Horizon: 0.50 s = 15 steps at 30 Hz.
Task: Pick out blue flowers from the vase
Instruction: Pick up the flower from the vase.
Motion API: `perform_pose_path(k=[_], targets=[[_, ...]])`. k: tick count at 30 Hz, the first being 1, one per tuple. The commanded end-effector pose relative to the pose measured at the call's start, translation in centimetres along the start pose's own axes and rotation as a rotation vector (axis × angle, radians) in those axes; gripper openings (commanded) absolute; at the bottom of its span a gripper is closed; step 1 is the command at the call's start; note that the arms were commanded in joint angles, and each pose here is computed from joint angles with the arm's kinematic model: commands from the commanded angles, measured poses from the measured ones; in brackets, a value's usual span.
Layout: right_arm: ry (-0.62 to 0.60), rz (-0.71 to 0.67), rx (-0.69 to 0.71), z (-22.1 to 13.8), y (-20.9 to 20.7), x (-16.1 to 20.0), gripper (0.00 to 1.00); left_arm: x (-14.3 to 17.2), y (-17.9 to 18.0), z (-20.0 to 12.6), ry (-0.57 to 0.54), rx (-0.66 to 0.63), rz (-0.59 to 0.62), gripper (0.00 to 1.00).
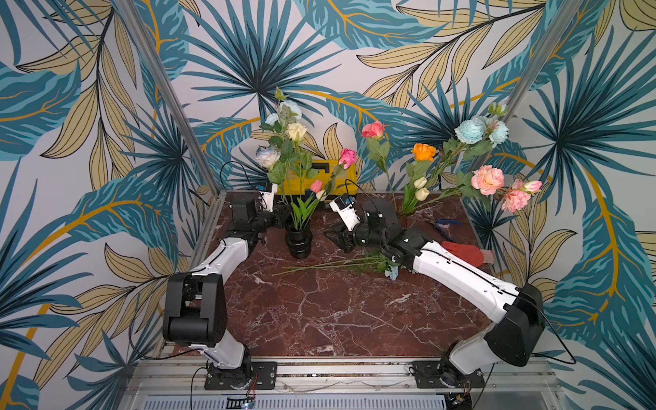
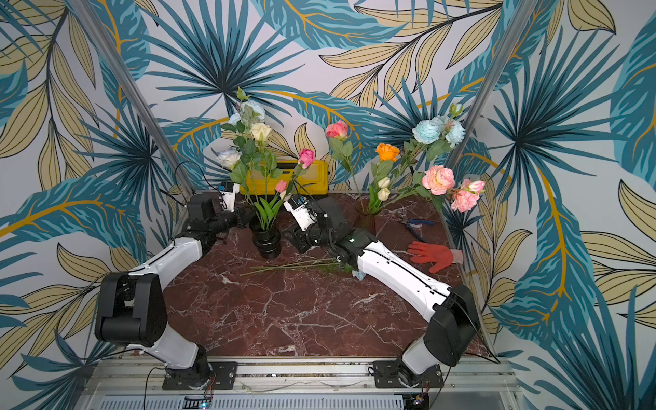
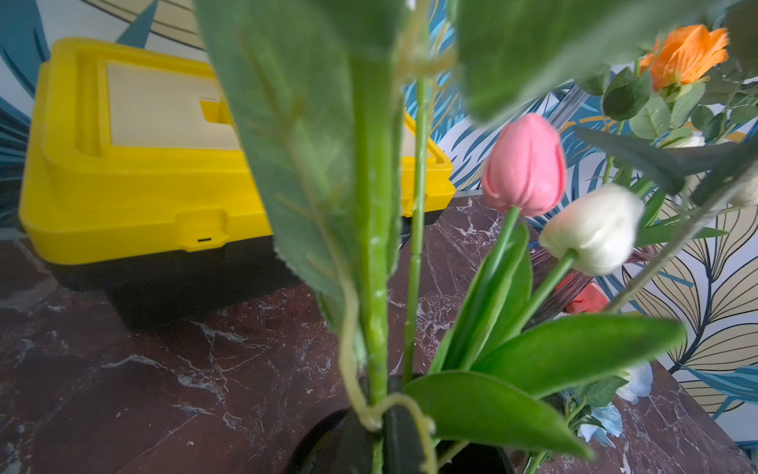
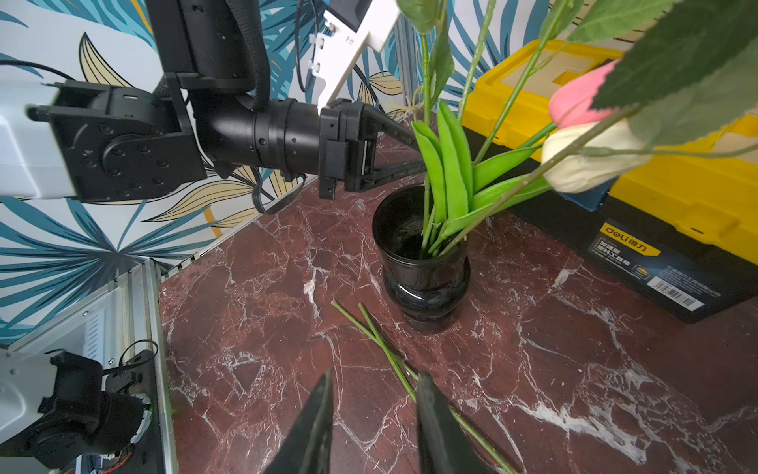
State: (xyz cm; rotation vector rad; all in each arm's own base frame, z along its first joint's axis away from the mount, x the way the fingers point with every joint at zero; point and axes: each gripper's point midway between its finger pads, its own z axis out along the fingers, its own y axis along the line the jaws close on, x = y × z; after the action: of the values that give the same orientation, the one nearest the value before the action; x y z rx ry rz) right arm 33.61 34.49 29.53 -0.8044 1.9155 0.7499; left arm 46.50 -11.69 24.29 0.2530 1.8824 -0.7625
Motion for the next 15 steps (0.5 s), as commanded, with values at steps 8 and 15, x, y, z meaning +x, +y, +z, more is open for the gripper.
perform_pose_path(k=[8,15], targets=[[0.000,-0.030,0.026,-1.7,0.1,-0.6,0.34,-5.3,-5.0,-4.2,-0.152,0.017,0.117,0.00],[-0.025,-0.055,0.021,-2.8,0.6,-1.8,0.34,-8.0,-7.0,-7.2,-0.244,-0.007,0.193,0.00]])
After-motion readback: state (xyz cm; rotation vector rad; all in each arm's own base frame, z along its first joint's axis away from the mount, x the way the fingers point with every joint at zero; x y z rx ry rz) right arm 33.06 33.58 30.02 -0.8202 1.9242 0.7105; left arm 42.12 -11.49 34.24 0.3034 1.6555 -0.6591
